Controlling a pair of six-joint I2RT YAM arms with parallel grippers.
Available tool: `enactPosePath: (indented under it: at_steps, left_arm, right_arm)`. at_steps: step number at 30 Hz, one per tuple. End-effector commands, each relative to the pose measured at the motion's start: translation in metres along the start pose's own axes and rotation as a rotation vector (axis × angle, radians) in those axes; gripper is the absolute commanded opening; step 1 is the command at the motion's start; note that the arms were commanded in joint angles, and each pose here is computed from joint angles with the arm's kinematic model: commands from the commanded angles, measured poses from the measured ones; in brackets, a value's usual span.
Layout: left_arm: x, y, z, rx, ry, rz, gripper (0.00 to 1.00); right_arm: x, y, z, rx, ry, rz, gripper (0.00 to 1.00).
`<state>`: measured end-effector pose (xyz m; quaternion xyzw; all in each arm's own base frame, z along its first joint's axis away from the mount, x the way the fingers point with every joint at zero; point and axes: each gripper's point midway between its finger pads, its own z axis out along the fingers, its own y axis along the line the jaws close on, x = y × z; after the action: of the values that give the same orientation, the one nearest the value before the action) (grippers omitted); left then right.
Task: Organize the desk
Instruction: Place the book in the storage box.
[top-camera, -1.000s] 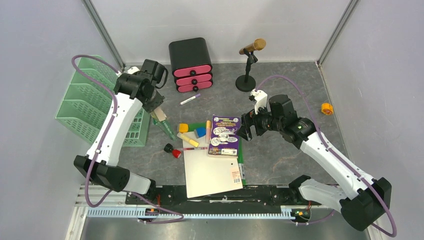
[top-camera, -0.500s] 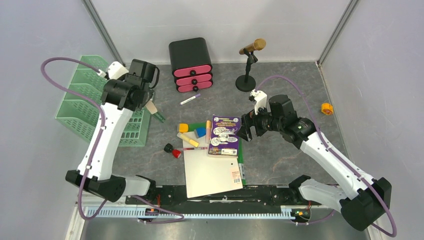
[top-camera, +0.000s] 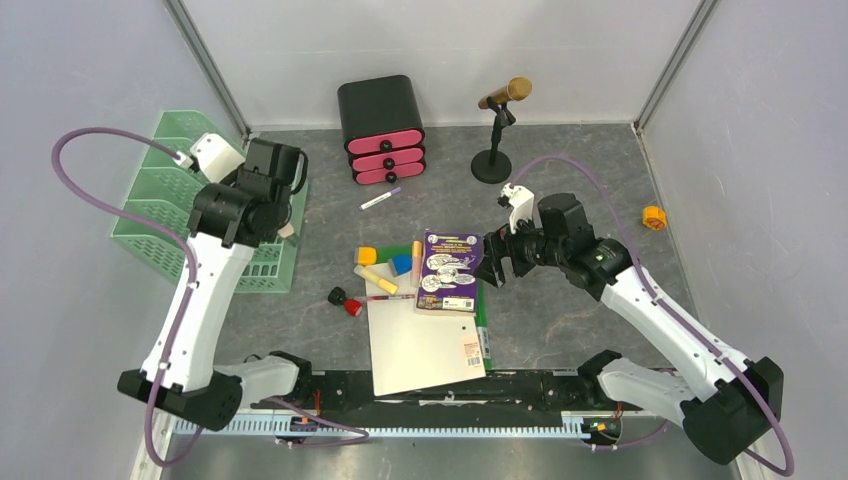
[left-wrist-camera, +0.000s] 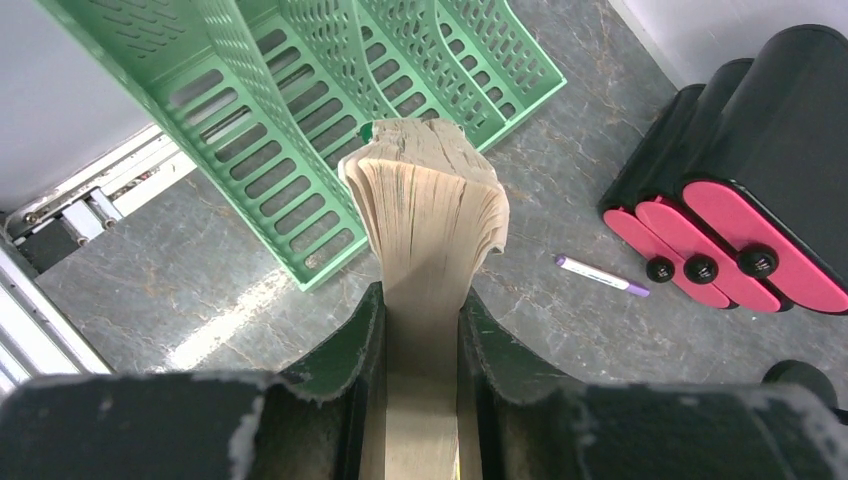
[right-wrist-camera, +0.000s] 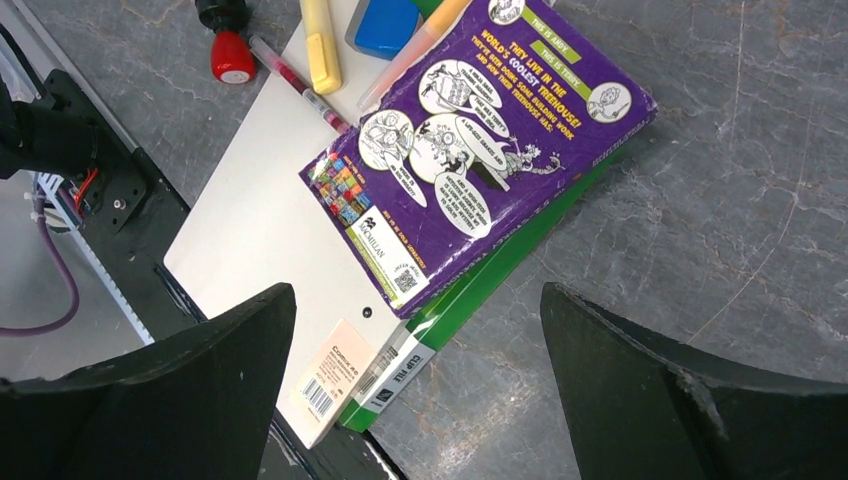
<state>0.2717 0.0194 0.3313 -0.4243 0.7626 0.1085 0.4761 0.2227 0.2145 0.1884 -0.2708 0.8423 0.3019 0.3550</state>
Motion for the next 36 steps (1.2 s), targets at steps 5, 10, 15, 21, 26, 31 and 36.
enactPosePath:
  at_steps: [5, 10, 15, 21, 26, 31, 36]
  left_arm:
    - [-0.031, 0.019, -0.010, 0.077, -0.176, -0.130, 0.02]
    - [-0.026, 0.023, -0.005, 0.053, -0.170, -0.096, 0.02]
    - [-0.030, 0.038, -0.004, -0.004, -0.203, -0.115, 0.02]
    - [-0.030, 0.053, -0.001, -0.042, -0.235, -0.140, 0.02]
    - [-0.030, 0.061, 0.004, -0.068, -0.257, -0.139, 0.02]
    - [-0.032, 0.067, 0.005, -0.094, -0.257, -0.154, 0.02]
    - [-0.033, 0.084, 0.002, -0.127, -0.291, -0.218, 0.02]
  right_arm:
    - [0.013, 0.005, -0.001, -0.025, -0.003, 0.035, 0.98]
    - [0.001, 0.007, -0.003, -0.024, -0.050, 0.035, 0.98]
    - [0.002, 0.006, -0.004, -0.020, -0.052, 0.033, 0.98]
    - [0.007, 0.007, -0.003, -0.029, -0.046, 0.035, 0.98]
    - [0.009, 0.006, -0.001, -0.030, -0.041, 0.042, 0.98]
    - [0.012, 0.003, 0.001, -0.021, -0.038, 0.043, 0.98]
    - [0.015, 0.002, 0.002, -0.018, -0.026, 0.043, 0.98]
